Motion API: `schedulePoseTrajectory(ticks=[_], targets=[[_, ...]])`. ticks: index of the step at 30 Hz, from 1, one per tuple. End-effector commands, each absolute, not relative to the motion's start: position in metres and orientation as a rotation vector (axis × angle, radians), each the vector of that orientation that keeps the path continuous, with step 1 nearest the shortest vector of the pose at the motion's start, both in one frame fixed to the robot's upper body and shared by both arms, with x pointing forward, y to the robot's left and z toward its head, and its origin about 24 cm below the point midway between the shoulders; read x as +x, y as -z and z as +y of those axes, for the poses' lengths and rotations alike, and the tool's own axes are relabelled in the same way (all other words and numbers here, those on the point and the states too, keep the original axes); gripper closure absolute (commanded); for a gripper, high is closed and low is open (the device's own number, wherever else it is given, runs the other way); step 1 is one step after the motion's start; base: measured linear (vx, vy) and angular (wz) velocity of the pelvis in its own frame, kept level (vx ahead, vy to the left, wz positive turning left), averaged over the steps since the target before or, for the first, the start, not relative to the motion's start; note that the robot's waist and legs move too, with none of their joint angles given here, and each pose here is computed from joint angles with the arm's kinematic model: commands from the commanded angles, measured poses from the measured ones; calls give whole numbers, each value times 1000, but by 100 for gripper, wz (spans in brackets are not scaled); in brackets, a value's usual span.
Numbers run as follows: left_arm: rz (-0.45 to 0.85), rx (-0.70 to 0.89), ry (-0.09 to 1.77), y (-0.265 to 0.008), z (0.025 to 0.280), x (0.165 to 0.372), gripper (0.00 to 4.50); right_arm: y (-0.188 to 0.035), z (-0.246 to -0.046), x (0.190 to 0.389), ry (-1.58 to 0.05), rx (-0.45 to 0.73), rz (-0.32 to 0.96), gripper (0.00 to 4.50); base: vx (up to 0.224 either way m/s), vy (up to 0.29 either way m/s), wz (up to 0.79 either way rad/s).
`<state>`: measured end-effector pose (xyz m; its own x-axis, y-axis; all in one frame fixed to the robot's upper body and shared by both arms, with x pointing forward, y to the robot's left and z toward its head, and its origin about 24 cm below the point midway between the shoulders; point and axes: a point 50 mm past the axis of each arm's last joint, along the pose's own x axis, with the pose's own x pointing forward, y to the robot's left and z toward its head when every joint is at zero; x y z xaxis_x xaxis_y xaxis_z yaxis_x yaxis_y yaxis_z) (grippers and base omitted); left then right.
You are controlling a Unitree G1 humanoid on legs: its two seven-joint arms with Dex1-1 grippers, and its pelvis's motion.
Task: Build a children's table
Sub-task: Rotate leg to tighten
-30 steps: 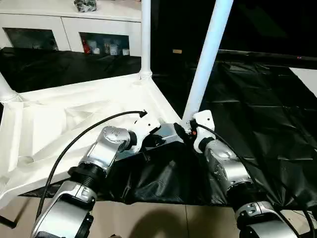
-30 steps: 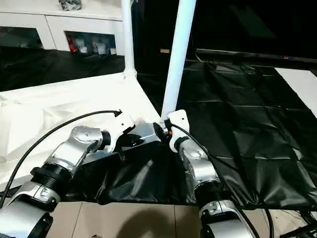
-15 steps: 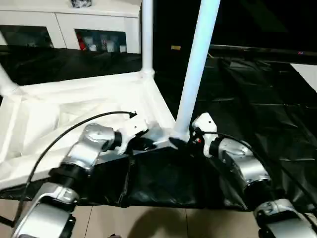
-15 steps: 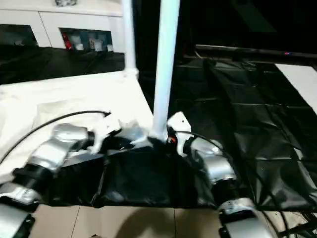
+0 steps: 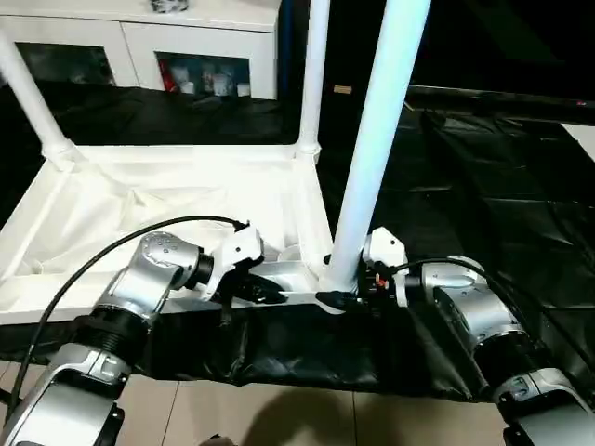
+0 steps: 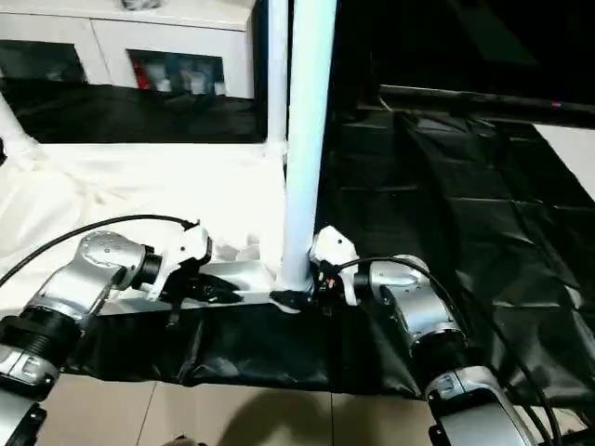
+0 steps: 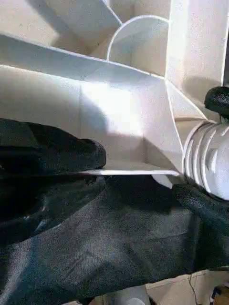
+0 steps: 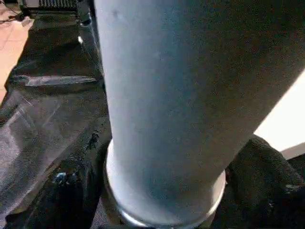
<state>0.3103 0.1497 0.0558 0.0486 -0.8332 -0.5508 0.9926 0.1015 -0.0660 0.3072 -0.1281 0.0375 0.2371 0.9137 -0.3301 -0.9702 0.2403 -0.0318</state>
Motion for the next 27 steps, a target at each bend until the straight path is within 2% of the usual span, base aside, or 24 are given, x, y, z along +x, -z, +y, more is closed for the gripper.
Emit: schedulePoseTrajectory(ticks=[1,7,9,13,14,16,19,20,22,23,24,27], targets=[[523,348,1521,-53,142,305,450,-41,-123,307,-1349,-243,246,118,0,0,0],[521,350,1499,-52,145,305,450,-37,-122,304,-1381,-226,263,167,0,0,0],[513,339,1484,-51,145,306,450,-37,-121,304,-1378,-216,266,171,0,0,0],[486,336,1376,-49,139,313,450,-32,-119,308,-1263,-173,263,176,0,0,0],[470,337,1296,-48,134,318,450,-27,-115,313,-1142,-155,258,176,0,0,0],[458,337,1252,-47,131,321,450,-24,-113,316,-1064,-145,257,176,0,0,0],[436,335,1188,-46,116,325,450,-16,-100,320,-892,-99,279,177,0,0,0],[421,344,1144,-45,104,328,450,-13,-88,323,-764,-33,296,177,0,0,0],[415,342,1123,-45,99,330,450,-12,-82,325,-723,-2,305,177,0,0,0],[406,336,1098,-46,91,332,450,-12,-72,326,-692,45,314,177,0,0,0],[406,336,1098,-46,91,332,450,-12,-72,326,-692,45,314,177,0,0,0],[393,337,1082,-46,75,333,450,-18,-46,324,-734,20,278,177,0,0,0]])
